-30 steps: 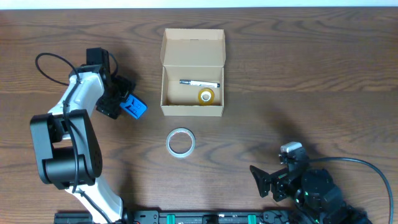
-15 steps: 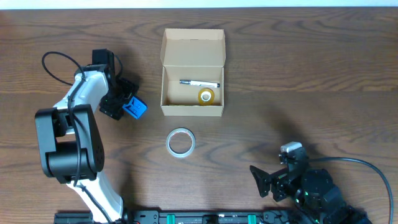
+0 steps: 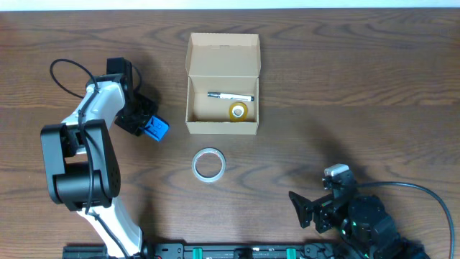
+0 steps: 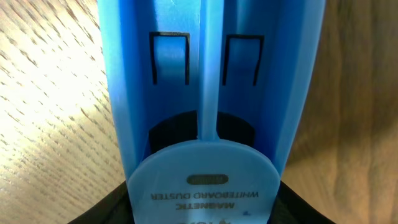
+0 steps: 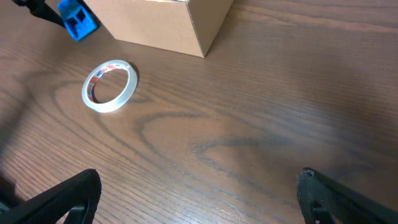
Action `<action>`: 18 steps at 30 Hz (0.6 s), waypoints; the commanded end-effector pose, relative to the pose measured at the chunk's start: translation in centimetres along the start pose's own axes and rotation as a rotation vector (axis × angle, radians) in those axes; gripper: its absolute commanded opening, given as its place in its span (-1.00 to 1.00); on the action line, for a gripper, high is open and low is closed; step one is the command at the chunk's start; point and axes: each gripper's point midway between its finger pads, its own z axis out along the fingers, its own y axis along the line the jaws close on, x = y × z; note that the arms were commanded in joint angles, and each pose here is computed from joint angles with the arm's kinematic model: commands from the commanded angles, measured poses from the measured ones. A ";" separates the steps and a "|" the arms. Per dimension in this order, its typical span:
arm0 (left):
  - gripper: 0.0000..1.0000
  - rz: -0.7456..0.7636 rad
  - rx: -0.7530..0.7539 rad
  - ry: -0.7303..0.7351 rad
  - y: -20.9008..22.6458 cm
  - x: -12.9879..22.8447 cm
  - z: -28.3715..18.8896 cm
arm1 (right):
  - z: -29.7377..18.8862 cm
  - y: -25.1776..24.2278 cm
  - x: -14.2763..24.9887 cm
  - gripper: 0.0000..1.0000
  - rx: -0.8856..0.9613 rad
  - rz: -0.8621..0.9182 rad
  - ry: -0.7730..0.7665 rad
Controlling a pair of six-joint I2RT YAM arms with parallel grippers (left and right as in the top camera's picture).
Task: Pack container
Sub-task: 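Lift the blue duster with left gripper and carry it into the box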
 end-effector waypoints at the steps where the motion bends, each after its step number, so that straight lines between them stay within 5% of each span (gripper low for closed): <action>1: -0.23 0.069 -0.008 0.037 -0.4 0.2 -0.1 | -0.1 -0.1 -0.1 0.99 0.007 0.015 -0.007; 18: -0.17 0.341 0.077 0.054 -5.2 0.4 -12.0 | -0.1 -0.1 -0.1 0.98 0.007 0.015 -0.007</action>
